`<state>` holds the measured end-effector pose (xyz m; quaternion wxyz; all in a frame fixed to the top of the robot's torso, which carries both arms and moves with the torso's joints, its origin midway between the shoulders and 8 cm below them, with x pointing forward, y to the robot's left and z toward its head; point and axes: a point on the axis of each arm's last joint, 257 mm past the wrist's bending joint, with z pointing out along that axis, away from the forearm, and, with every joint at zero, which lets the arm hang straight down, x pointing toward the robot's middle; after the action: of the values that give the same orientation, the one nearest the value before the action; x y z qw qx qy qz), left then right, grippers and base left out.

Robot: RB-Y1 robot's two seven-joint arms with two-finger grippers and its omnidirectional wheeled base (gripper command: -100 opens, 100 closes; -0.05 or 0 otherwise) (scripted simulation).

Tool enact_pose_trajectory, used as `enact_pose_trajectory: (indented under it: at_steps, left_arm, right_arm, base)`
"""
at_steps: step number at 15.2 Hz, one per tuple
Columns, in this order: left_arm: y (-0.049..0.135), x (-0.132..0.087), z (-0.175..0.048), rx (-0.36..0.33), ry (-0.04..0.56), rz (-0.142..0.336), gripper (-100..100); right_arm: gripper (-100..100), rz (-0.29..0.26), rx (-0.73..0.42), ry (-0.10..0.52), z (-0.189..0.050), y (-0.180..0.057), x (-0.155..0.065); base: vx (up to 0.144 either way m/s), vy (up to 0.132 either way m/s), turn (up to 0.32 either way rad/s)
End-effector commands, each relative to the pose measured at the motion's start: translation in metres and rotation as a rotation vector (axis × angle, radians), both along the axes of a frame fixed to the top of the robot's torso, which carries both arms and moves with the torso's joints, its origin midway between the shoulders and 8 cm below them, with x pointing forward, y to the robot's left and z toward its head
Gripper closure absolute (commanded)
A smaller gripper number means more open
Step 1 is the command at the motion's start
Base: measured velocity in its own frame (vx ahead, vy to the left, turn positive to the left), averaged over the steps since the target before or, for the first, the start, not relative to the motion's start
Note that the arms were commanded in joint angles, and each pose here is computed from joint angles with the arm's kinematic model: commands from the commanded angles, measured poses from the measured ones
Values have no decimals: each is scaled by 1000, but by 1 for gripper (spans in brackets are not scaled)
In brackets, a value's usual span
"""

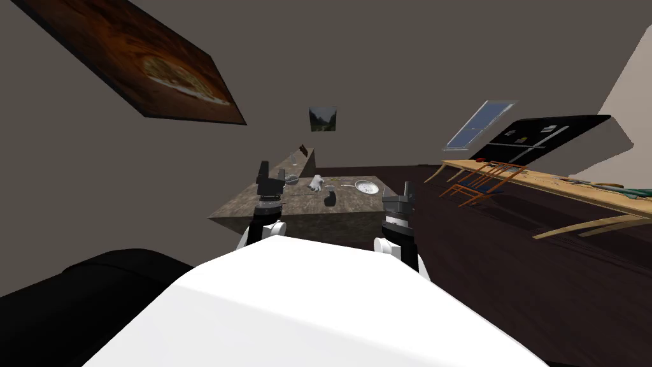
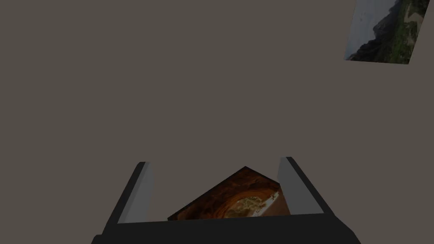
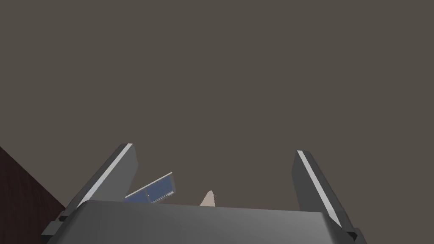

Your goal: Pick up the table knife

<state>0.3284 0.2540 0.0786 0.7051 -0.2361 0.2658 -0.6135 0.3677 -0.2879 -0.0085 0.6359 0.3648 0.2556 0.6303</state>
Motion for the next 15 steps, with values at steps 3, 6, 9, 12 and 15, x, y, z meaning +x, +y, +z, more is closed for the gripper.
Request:
enact_pose_trajectory:
  at_steps: [3,6,9,12,15]
  left_arm:
    - [0,22,-23,31,81,-17,-100]
    - [4,44,-47,53,165,-24,-100]
    - [7,56,-63,65,217,-25,-100]
    - [18,82,-95,93,323,-21,-100]
    - [26,96,-115,106,393,-13,-100]
  right_arm:
    - [0,0,0,0,0,0,0]
    - [0,0,0,0,0,0,0]
    - [0,0,0,0,0,0,0]
    - [0,0,0,0,0,0,0]
    - [0,0,0,0,0,0,0]
  base:
    - [-16,-6,-72]
    - [-25,-14,-68]
    - [-19,-10,-42]
    - [-23,-12,-85]
    - [-20,-14,-65]
